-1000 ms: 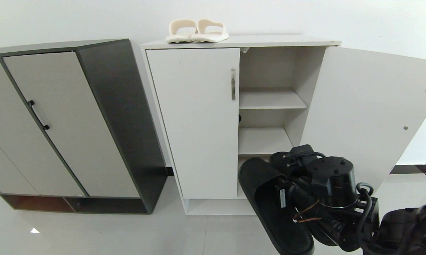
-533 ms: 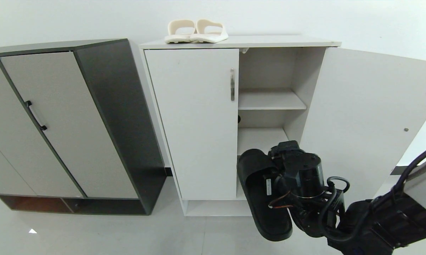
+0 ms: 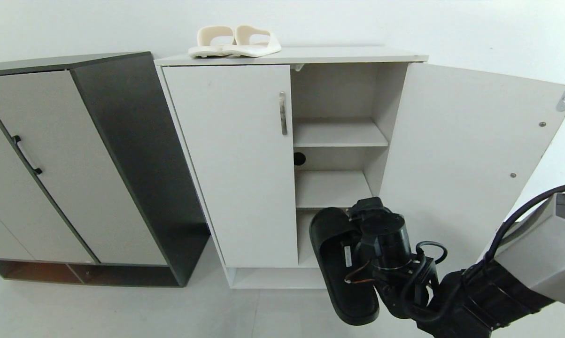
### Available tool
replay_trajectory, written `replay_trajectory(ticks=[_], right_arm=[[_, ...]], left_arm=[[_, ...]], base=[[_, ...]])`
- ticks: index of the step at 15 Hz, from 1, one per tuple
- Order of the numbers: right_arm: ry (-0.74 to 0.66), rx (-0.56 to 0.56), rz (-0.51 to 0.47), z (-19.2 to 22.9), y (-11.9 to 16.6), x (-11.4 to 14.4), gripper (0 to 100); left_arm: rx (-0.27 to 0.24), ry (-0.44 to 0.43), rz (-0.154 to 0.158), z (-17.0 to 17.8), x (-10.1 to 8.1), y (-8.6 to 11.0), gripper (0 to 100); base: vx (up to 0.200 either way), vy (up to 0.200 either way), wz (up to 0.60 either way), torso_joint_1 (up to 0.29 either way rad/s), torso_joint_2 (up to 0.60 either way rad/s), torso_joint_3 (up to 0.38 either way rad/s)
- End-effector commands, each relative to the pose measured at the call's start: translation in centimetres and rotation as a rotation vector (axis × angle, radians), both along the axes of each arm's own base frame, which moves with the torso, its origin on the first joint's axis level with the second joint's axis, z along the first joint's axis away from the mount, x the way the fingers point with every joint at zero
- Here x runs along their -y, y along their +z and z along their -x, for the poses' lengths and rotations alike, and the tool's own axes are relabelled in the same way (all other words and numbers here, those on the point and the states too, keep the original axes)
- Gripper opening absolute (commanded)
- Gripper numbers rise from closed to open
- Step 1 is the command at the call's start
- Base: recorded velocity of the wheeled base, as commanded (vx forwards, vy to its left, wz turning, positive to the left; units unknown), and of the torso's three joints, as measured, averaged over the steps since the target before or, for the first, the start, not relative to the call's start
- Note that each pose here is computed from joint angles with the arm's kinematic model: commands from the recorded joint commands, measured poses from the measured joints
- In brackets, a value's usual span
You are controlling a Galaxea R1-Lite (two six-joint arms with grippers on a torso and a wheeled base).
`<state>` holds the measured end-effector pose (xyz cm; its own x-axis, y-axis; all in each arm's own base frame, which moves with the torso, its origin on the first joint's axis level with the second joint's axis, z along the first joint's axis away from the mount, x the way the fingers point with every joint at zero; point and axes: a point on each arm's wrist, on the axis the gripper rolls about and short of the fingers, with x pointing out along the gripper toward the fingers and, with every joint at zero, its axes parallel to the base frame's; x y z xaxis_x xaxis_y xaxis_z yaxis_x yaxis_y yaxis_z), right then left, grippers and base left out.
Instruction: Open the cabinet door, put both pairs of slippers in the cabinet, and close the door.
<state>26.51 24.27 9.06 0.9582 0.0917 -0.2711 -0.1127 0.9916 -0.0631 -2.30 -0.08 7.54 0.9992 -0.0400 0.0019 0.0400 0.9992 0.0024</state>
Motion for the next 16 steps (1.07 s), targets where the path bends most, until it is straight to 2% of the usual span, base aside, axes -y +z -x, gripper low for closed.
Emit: replay_trajectory(ticks=[1,3,7,16], right_arm=[[-0.014,-0.01,0.001,-1.4,-1.4,-0.8,0],[-0.024,0.0,-0.029,-2.1,-1.3,-1.3,0],[-0.029,-0.019,-0.02,-2.5,-2.4,-1.6,0],[-0.036,-0.026,-0.061,-3.3,-3.4,-2.1,0]], left_arm=[[-0.003,0.0,-0.001,0.0,0.0,0.0,0],[-0.003,0.0,-0.001,0.0,0.0,0.0,0],[-0.003,0.0,-0.002,0.0,0.0,0.0,0],[-0.003,0.0,-0.002,0.0,0.0,0.0,0]], base=[[0.0,0.0,0.0,0.0,0.0,0.0],[0.0,0.0,0.0,0.0,0.0,0.0],[0.0,0.0,0.0,0.0,0.0,0.0],[0.0,0.0,0.0,0.004,0.0,-0.176]])
